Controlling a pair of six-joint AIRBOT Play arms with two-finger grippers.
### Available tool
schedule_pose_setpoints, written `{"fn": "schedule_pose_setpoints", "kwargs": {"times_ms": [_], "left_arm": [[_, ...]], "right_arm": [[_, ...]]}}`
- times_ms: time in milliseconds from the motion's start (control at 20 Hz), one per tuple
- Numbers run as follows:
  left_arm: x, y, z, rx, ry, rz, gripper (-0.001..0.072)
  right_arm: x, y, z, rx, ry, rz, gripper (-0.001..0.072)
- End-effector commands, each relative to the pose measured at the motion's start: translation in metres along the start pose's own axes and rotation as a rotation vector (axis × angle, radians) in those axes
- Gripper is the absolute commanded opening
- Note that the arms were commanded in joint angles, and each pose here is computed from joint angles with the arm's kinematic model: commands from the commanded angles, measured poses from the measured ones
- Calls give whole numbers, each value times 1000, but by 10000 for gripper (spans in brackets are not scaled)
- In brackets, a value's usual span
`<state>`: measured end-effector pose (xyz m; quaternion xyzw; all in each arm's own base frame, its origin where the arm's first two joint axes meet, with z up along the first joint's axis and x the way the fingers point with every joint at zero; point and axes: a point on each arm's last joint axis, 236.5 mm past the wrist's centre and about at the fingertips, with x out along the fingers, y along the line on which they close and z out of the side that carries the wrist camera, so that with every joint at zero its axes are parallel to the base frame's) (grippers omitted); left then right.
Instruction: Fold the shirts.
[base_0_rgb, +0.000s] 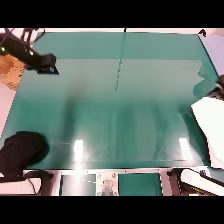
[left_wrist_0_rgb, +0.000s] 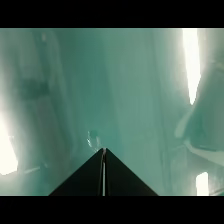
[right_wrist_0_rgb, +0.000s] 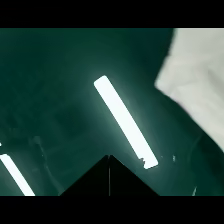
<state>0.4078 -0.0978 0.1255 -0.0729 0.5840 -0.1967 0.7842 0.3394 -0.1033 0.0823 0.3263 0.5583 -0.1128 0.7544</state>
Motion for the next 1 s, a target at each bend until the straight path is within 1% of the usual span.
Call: {"fn": "schedule_pose_setpoints", "kwargs": {"times_ms": [0, 100, 200, 350, 950], "left_arm": [[17, -21, -58, -30, 48, -16, 22], [28, -30, -91, -44, 57, -21, 21], [33, -30, -109, -49, 62, -20, 22], [33, -20, -120, -41, 93, 21, 22], [34, -20, -120, -42, 95, 22, 23]], "right_arm": [[40, 53, -51, -215, 48, 53, 16], [58, 58, -86, -257, 84, 69, 16], [68, 59, -101, -270, 77, 79, 16], [69, 57, -108, -269, 103, 75, 17], [69, 56, -109, -271, 108, 73, 17]]}}
